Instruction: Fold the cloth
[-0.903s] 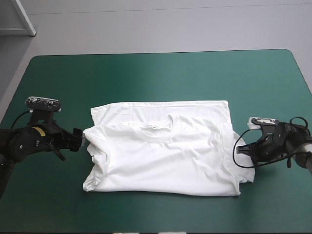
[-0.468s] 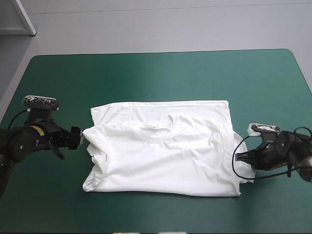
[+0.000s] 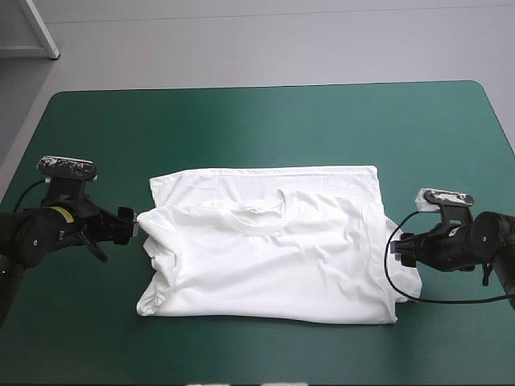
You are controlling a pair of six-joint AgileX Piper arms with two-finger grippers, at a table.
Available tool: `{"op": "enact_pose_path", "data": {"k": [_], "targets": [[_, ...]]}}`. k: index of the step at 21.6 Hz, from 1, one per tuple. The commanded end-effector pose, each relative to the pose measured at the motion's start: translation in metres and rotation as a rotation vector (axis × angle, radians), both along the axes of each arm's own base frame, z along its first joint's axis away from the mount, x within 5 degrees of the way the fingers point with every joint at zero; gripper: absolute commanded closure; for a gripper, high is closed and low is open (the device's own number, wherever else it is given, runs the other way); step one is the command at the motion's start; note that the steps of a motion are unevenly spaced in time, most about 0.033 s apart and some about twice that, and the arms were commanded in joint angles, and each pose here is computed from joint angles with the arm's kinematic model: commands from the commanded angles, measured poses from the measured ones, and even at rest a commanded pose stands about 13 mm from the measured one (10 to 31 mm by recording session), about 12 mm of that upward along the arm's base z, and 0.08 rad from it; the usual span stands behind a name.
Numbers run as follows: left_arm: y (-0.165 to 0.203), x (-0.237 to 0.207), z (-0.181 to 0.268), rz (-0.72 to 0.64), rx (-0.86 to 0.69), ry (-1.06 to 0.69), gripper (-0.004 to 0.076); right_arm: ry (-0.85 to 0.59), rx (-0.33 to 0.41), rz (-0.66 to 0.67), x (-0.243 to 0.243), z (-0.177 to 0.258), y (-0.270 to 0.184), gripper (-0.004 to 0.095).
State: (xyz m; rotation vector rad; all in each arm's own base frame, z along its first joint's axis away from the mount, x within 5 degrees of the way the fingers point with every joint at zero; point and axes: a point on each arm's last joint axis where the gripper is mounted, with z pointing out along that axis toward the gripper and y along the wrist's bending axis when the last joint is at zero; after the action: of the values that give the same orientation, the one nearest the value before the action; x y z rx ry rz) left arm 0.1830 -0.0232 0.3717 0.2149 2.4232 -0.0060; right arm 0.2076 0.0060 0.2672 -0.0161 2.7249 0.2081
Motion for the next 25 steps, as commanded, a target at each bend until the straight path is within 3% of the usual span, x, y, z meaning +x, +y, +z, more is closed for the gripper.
{"op": "enact_pose_path", "data": {"k": [1,10,12,14,15,16,20,21,25], "targets": [[-0.001,0.000,0.016,-0.007,-0.017,-0.094,0.0018,-0.067,0.008,-0.015,0.012,0.008,0.000,0.0216],[-0.001,0.000,0.016,-0.007,-0.017,-0.094,0.0018,0.076,-0.036,-0.012,0.046,-0.041,-0.002,0.0234],[-0.001,0.000,0.016,-0.007,-0.017,-0.094,0.0018,0.108,-0.074,0.008,0.047,-0.048,0.009,0.0243],[-0.001,0.000,0.016,-0.007,-0.017,-0.094,0.0018,0.125,-0.140,0.027,0.047,-0.054,0.022,0.0331],[-0.001,0.000,0.016,-0.006,-0.013,-0.095,0.0018,0.138,-0.181,0.040,0.046,-0.059,0.027,0.0422],[-0.001,0.000,0.016,-0.006,-0.014,-0.095,0.0018,0.153,-0.193,0.049,0.045,-0.063,0.032,0.0476],[-0.001,-0.001,0.015,-0.006,-0.013,-0.089,0.0018,0.169,-0.188,0.060,0.040,-0.081,0.036,0.0877],[-0.001,-0.001,0.015,-0.006,-0.013,-0.089,0.0018,0.166,-0.196,0.066,0.040,-0.081,0.036,0.0920],[-0.001,-0.001,0.015,-0.006,-0.012,-0.083,0.0018,0.119,-0.214,0.050,0.037,-0.069,0.032,0.0926]]}}
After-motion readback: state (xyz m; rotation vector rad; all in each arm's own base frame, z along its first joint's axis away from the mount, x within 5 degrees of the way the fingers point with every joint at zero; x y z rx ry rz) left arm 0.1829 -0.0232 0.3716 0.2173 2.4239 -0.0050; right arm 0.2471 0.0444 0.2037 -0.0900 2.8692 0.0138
